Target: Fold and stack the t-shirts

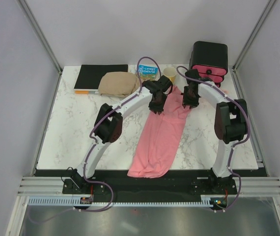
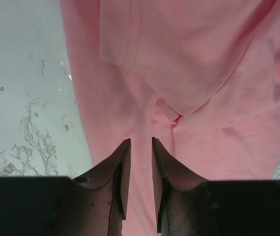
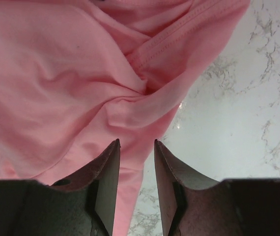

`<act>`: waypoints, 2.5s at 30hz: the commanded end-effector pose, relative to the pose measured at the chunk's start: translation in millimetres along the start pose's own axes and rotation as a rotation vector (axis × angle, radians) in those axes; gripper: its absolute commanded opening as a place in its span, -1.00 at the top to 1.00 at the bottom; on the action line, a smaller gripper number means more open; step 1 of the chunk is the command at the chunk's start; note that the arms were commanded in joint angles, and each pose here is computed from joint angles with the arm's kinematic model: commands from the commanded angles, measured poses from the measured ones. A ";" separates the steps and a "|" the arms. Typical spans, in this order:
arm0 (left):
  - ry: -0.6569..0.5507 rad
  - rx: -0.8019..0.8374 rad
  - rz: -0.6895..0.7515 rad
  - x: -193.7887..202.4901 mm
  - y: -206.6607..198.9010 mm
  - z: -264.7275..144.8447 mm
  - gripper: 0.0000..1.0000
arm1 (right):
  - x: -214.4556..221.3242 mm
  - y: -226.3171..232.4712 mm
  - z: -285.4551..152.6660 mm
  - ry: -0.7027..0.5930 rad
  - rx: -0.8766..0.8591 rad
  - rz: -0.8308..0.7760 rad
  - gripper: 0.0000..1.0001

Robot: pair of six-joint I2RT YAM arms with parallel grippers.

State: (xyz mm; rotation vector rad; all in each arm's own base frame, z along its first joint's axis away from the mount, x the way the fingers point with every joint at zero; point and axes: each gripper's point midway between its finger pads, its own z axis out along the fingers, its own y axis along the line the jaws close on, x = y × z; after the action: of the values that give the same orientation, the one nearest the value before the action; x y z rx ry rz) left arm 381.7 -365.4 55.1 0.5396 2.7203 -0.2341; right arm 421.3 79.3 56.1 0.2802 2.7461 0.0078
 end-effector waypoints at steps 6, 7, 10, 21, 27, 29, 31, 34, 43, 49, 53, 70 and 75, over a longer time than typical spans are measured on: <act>-0.015 0.010 0.063 -7.0 6.0 18.9 0.39 | -12.9 9.4 34.1 -0.023 -0.017 0.009 0.18; -0.014 0.013 0.069 -6.6 6.4 21.4 0.39 | -12.7 9.6 37.1 -0.020 -0.015 0.007 0.19; -0.006 0.025 0.074 -4.2 6.0 33.0 0.39 | -12.6 8.7 50.2 -0.007 0.001 -0.001 0.20; 0.047 0.059 -0.053 0.3 24.6 62.2 0.96 | -28.6 13.2 78.9 -0.006 0.028 -0.009 0.67; 0.059 0.037 -0.124 -4.2 50.6 67.0 0.96 | -41.1 15.8 86.1 -0.017 0.036 -0.012 0.69; 0.059 0.042 -0.137 -6.6 54.3 67.5 0.96 | -44.8 17.0 88.0 -0.016 0.042 -0.017 0.68; 0.056 0.040 -0.142 -9.2 60.5 68.5 0.96 | -47.2 17.6 90.4 -0.019 0.045 -0.019 0.68; 0.058 0.037 -0.145 -10.7 66.3 70.1 0.96 | -48.8 16.9 93.5 -0.018 0.050 -0.016 0.67; 0.061 0.051 -0.146 -12.8 68.4 75.1 0.96 | -64.7 9.2 96.9 -0.048 0.079 0.012 0.63; 0.045 0.059 -0.142 -19.5 68.3 77.2 0.96 | -72.6 6.9 100.7 -0.064 0.088 0.039 0.62; 0.032 0.071 -0.147 -25.5 70.2 72.1 0.91 | -73.9 11.9 99.0 -0.062 0.059 0.050 0.48; -0.126 0.144 -0.162 -45.2 62.1 -40.3 0.54 | -120.5 31.5 -61.1 -0.369 -0.162 0.070 0.16; -0.153 0.138 -0.180 -36.9 68.1 -70.5 0.49 | -106.6 34.2 -100.3 -0.373 -0.225 0.099 0.14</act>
State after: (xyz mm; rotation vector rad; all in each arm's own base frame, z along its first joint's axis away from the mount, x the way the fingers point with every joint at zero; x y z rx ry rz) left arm 419.0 -307.7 65.6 0.3432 2.7342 -0.4475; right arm 503.3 85.0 151.3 0.3159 2.3979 0.1576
